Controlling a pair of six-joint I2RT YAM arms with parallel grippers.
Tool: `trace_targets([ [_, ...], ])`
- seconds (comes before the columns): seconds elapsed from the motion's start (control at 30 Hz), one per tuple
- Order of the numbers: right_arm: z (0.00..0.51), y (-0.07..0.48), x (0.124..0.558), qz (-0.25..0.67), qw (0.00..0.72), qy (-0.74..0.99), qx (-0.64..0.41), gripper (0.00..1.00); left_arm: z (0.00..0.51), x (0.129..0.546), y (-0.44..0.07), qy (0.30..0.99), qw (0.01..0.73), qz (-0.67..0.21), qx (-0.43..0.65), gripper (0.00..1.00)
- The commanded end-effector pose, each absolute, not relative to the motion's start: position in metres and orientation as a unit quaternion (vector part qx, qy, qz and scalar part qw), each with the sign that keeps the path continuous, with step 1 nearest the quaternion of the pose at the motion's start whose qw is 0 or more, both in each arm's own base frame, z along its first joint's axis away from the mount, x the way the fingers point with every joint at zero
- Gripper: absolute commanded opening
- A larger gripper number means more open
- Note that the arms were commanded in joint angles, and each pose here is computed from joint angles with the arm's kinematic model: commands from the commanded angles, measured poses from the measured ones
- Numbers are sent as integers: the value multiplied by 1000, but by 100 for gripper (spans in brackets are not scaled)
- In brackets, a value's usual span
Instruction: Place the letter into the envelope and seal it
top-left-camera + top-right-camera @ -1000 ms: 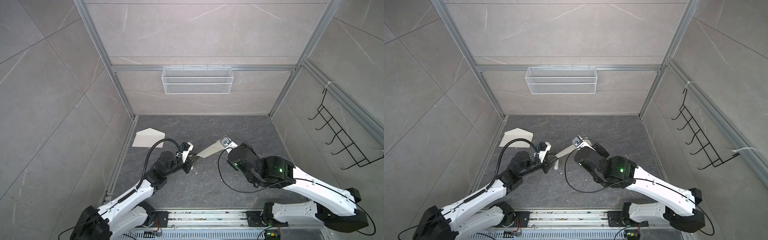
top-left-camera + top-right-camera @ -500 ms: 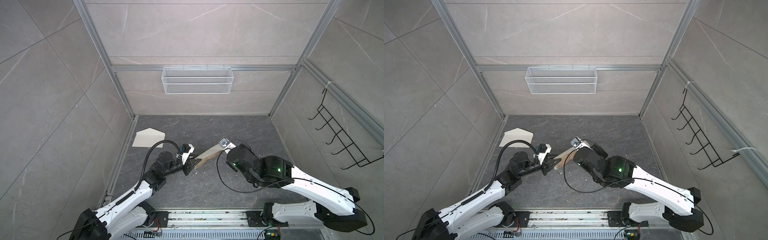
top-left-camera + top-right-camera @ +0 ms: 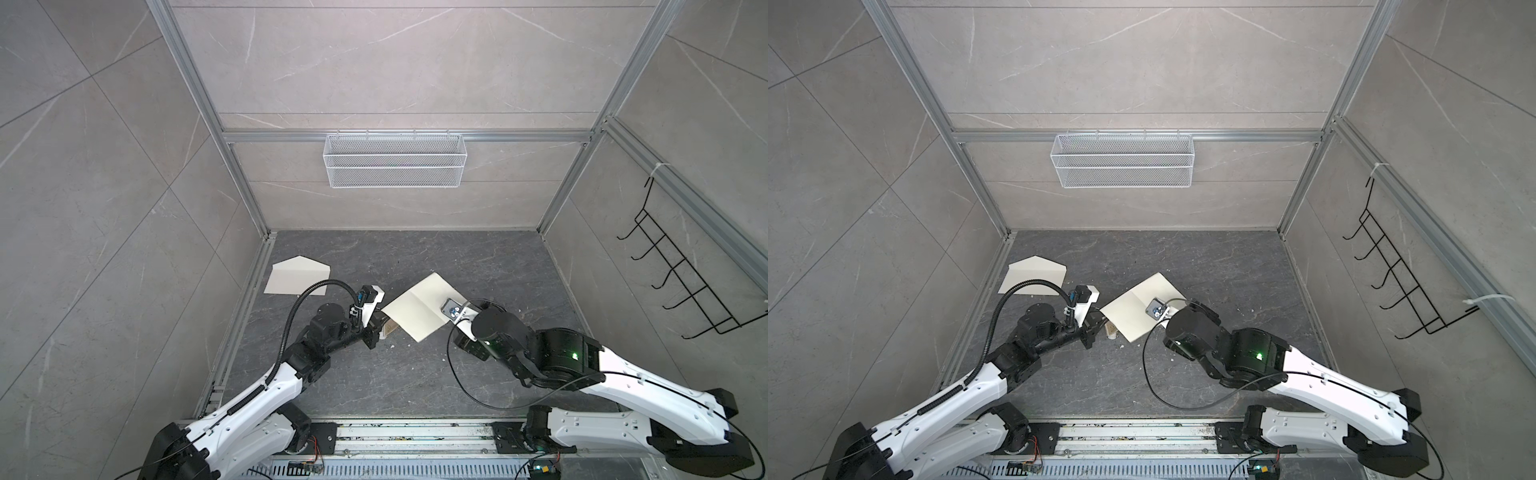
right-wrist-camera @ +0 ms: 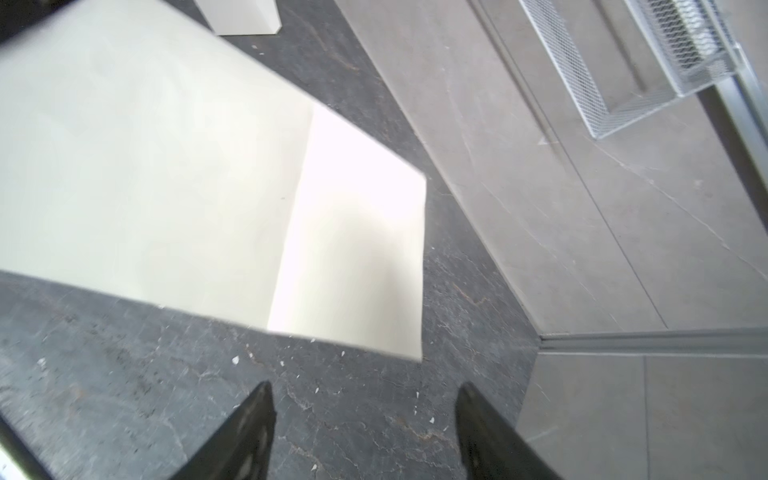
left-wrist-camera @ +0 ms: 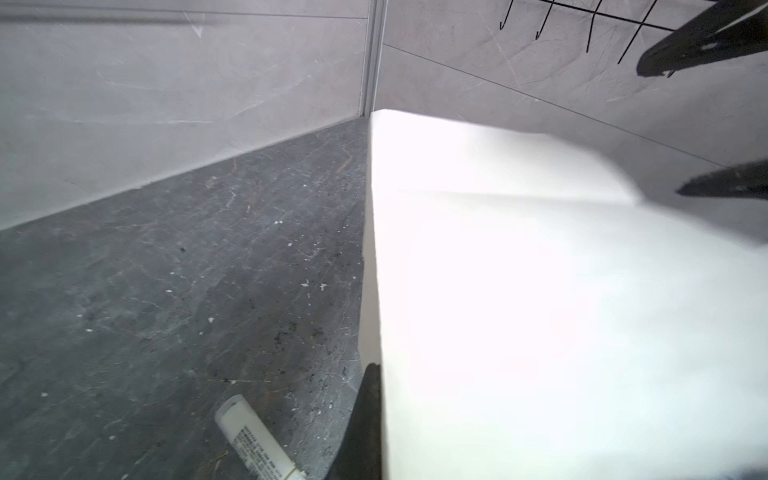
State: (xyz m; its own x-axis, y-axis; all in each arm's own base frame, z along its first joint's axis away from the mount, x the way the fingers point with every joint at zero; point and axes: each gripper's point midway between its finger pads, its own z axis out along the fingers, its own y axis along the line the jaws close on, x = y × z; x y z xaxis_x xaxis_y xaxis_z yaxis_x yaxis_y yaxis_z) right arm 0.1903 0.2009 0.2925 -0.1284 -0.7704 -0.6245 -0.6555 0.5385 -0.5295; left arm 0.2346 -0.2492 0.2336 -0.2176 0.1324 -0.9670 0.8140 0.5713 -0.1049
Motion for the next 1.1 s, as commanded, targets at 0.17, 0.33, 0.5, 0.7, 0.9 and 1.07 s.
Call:
trace_targets([
  [0.17,294,238,148,76,486,649,-580,100,266,214,-245,643,569,-277,431,0],
  [0.33,291,260,157,66,493,632,-595,100,264,191,-252,610,544,-288,499,0],
  [0.5,296,282,168,66,508,622,-591,98,253,173,-253,585,517,-291,553,0],
  [0.7,285,298,175,75,511,621,-590,94,248,160,-255,555,511,-298,585,0],
  [0.9,271,295,185,142,480,639,-584,92,248,157,-258,543,504,-301,600,0],
  [1.07,264,298,184,182,445,643,-596,87,250,158,-260,538,504,-302,605,0],
])
